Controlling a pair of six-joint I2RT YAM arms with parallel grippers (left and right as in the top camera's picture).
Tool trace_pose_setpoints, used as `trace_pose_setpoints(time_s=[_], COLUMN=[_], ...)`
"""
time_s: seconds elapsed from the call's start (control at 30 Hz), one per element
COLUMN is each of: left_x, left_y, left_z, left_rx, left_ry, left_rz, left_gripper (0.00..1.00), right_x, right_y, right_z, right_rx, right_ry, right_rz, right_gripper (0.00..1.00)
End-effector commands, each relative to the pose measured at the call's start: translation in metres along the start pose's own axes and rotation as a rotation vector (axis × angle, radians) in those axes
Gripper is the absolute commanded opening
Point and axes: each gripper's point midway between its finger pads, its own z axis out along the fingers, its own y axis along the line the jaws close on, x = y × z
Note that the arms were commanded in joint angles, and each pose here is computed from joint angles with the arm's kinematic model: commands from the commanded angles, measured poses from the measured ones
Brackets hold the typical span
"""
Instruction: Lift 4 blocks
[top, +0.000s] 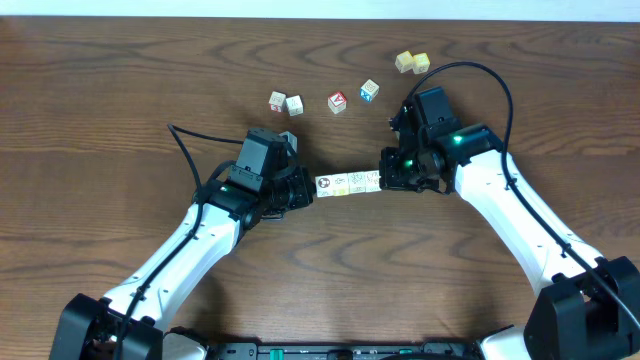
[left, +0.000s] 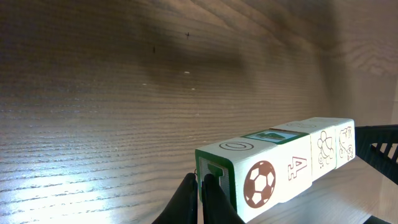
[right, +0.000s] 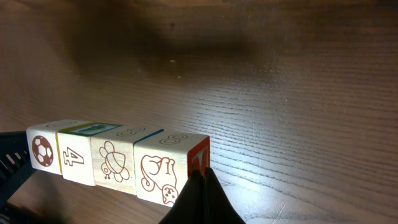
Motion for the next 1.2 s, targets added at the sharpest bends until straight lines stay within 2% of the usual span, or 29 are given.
trace_pose_setpoints(time_s=[0.0,1.17], left_x=[0.007,0.003], left_y=[-0.039,-0.032], left_z=[-0.008,-0.005], left_rx=[0.147,0.111], left_ry=[0.046,0.027], left_rz=[0.035,0.011], left_gripper=[0.07,0.07], right_x=[0.017,0.024], right_y=[0.049,0.041], right_z=[-0.003,0.013], right_rx=[-0.196,-0.189], right_ry=[0.075,0.088], right_rz=[-0.040,-0.016], right_gripper=[0.01,0.01])
